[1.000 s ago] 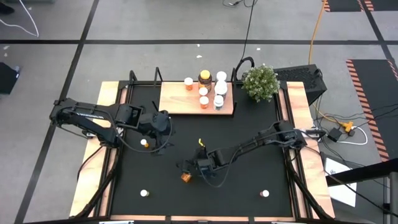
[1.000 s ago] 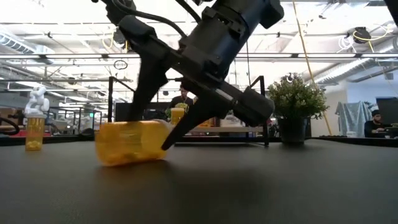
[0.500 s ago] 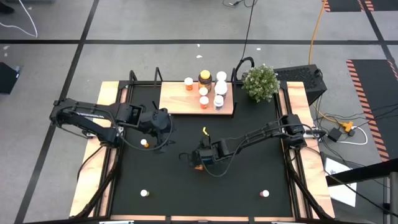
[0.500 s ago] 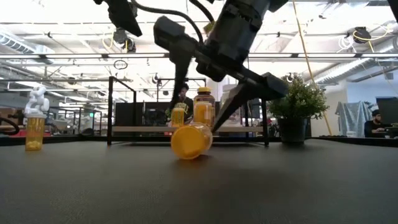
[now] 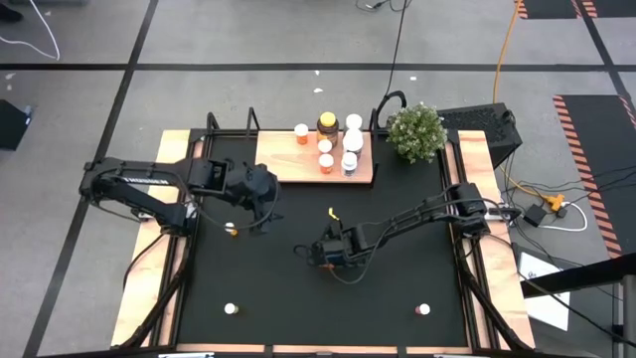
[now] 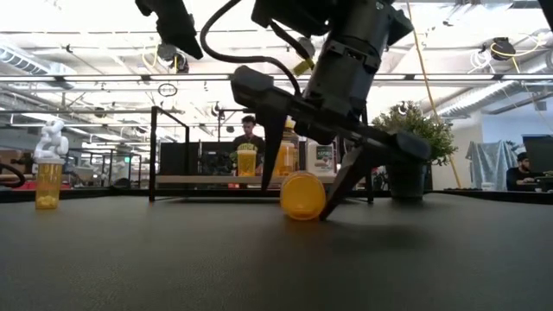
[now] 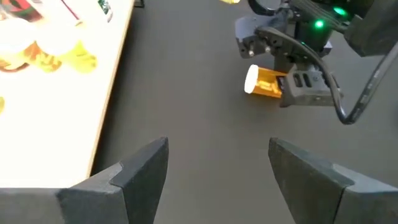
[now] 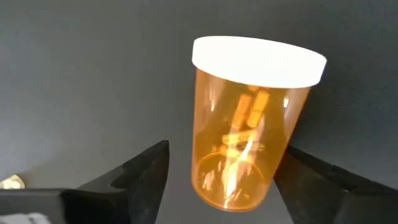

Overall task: Pick and place medicine bottles onto shelf by color
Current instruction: Put the orange pill bottle on the shelf aligned with the other orange pill bottles

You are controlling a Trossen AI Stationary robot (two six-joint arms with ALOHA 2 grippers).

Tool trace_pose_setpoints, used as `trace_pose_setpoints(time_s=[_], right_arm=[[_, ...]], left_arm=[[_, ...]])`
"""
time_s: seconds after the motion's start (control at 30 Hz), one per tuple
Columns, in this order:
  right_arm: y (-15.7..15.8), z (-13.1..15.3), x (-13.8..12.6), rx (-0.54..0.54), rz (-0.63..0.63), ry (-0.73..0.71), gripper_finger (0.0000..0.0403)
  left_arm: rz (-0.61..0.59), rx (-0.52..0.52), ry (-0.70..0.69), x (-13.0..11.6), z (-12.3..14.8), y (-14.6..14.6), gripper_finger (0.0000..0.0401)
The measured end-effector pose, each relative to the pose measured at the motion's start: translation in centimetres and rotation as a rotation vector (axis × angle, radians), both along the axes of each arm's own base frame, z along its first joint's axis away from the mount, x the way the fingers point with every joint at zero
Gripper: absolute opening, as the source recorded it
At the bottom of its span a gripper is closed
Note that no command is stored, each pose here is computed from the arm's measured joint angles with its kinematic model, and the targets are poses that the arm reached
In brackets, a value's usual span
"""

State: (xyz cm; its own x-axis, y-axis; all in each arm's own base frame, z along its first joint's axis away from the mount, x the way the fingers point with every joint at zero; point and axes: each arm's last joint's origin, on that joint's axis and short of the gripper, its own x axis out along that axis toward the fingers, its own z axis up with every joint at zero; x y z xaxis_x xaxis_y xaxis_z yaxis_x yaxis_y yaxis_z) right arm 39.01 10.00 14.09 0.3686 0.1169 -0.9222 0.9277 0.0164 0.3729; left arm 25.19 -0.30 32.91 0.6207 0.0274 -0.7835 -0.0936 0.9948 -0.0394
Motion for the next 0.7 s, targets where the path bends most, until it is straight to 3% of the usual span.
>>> trace_pose_setpoints(time_s=[0.23, 0.37, 0.47, 0.6, 0.7], right_arm=[[-0.1, -0.2, -0.7, -0.084, 0.12, 0.036, 0.0196], [-0.6, 0.7, -1.9, -0.238, 0.254, 0.086, 0.0166], [-1.2, 2.3, -2.8, -0.379, 0.35, 0.102, 0.0168], [-1.5, 6.1, -3.2, -0.596, 0.533, -0.035, 0.0194], [-1.7, 8.5, -3.7, -0.759, 0.717, -0.207, 0.0199]], left_arm=[[0.049, -0.007, 0.008, -0.1, 0.0, 1.0, 0.0276], [0.19, -0.099, -0.004, -0.2, 0.1, 1.6, 0.0276], [0.232, -0.117, -0.03, -0.7, 0.5, 2.0, 0.0276], [0.26, -0.122, -0.124, -0.7, 1.5, 2.7, 0.0276], [0.213, -0.093, -0.236, -0.1, 2.4, 2.8, 0.0276]])
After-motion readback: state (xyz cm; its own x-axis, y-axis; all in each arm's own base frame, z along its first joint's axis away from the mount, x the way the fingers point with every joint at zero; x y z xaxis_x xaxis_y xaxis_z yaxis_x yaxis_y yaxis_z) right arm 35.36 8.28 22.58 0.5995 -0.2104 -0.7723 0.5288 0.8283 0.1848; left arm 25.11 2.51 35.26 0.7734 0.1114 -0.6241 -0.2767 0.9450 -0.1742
